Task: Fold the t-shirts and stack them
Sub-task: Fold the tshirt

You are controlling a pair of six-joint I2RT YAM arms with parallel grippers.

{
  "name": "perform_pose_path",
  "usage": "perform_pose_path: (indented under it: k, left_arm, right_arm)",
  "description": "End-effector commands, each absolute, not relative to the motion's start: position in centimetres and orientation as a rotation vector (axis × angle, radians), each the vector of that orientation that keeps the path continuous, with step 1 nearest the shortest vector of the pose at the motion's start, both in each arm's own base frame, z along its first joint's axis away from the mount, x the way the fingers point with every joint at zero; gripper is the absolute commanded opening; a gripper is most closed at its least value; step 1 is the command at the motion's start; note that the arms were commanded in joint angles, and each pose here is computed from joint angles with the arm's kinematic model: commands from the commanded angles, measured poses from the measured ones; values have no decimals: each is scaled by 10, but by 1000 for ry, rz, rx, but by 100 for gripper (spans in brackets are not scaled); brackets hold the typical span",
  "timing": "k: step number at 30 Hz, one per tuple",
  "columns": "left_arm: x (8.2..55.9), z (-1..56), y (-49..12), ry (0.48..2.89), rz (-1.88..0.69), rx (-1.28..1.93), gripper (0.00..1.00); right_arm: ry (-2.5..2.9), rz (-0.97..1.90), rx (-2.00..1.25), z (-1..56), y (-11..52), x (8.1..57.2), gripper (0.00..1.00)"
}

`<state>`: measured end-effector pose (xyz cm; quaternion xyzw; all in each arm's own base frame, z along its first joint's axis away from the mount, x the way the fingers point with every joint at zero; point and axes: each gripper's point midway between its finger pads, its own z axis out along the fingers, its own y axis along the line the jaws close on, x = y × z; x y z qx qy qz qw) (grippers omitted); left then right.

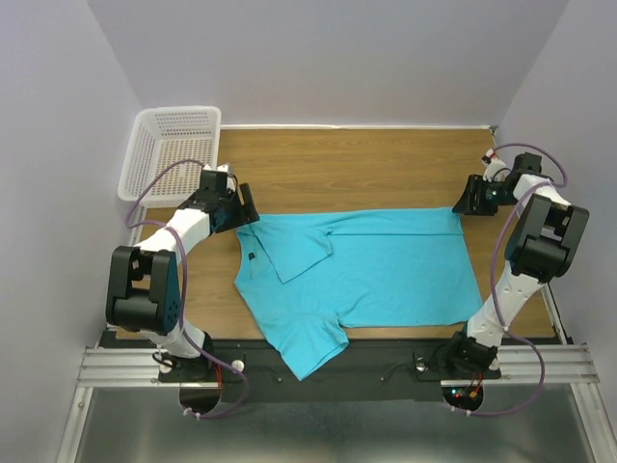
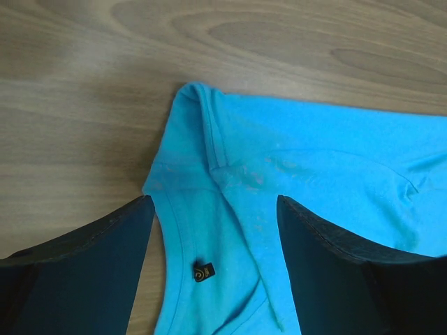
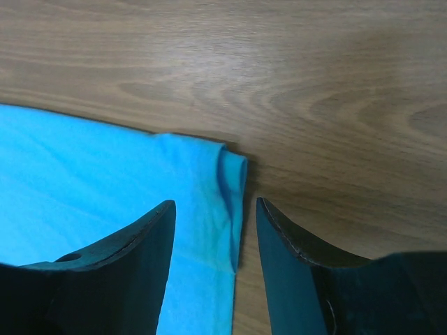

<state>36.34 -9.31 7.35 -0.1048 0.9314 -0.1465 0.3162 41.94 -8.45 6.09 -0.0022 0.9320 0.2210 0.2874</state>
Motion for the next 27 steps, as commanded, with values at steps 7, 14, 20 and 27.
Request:
perform_pose_path:
  k: [7,14,20,27]
  left_arm:
    - [407,95,-89,2381,-341,-200,82]
    - [412,74,-91,2433,-346,-201,79]
    - [422,67,-98,2463,-380,-185,71]
    - [427,58,-98,2494,-369,-188,54]
  right_arm:
    - [2502,589,8,44,-73,444,55]
    - [2527,606,37,33,-69,442,47]
    - [2525,606,42,34,-69,441,35]
    - [2523,613,47,33,-68,441,27]
